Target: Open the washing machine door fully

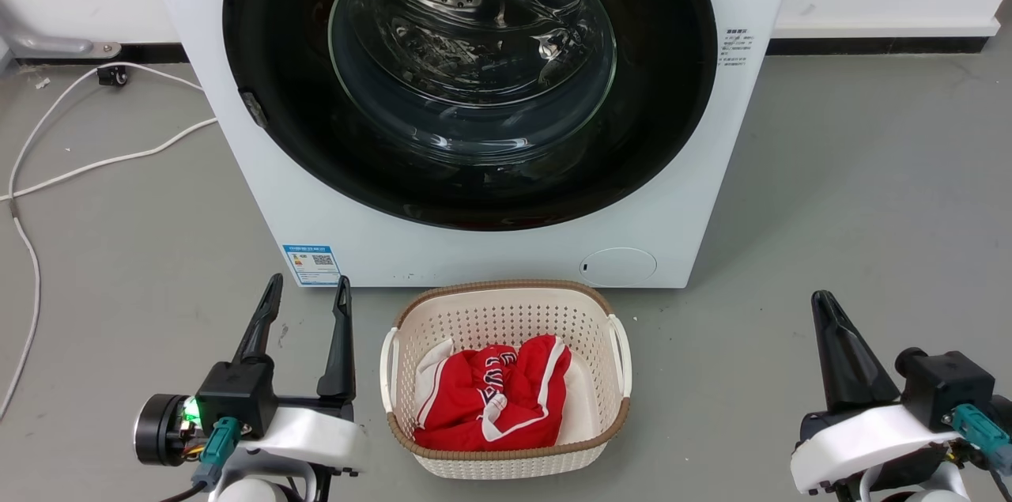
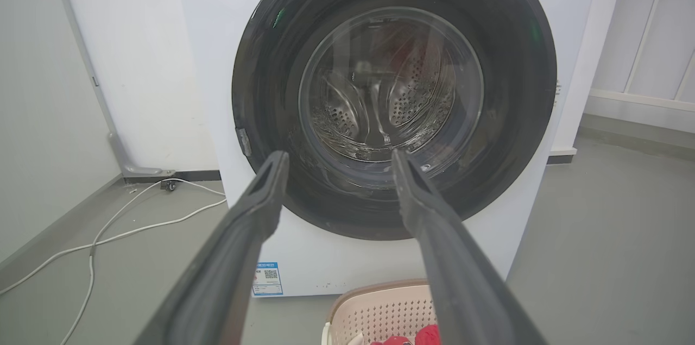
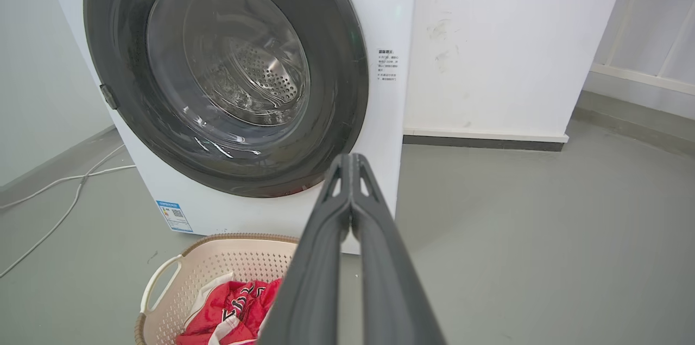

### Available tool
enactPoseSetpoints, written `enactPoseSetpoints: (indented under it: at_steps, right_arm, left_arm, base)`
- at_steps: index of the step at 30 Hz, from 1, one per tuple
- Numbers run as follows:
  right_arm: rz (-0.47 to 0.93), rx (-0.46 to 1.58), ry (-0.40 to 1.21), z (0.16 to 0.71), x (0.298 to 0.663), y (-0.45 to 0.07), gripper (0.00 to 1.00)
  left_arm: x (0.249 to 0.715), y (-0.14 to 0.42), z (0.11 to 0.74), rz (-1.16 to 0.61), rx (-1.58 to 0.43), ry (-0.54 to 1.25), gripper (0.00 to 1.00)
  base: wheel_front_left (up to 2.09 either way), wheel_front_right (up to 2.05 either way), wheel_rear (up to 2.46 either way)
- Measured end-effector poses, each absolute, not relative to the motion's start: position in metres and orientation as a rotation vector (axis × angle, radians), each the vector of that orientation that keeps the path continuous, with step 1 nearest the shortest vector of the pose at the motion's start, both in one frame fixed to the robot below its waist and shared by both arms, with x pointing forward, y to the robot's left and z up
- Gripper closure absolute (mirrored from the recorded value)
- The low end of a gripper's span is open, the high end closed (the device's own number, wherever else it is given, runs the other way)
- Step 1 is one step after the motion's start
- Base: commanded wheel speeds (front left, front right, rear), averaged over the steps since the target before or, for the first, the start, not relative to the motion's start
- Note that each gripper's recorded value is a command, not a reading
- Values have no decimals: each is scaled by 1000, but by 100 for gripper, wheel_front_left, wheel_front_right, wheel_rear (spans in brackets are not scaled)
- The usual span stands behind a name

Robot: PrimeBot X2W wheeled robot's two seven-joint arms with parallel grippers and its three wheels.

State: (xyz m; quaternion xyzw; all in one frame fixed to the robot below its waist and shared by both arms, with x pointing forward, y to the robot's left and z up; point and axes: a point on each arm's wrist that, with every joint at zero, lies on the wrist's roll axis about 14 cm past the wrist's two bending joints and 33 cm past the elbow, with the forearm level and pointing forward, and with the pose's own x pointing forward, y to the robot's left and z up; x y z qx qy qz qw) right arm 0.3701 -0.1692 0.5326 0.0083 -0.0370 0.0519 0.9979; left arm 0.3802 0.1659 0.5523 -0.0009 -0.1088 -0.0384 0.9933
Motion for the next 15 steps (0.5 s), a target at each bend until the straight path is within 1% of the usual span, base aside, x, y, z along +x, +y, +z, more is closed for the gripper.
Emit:
enactPoseSetpoints:
  at_steps: [3,8,13,15]
  right_arm:
    - [101,59,-82,533,370,-170,100]
    - [84,235,-82,530,370,-173,100]
    - [46,576,-124,535,375,-181,100]
    - [27,743,-147,538,379,-185,100]
  left_arm:
    - [380,166,552,-78,1,-218,0]
    - [380,166,552,-75,0,-217,0]
    - [380,167,552,-71,-1,-216,0]
    - [381,168,551,-70,-1,-215,0]
  base:
    - [0,0,0]
    - [0,0,0]
    - [0,0,0]
    - [0,0,0]
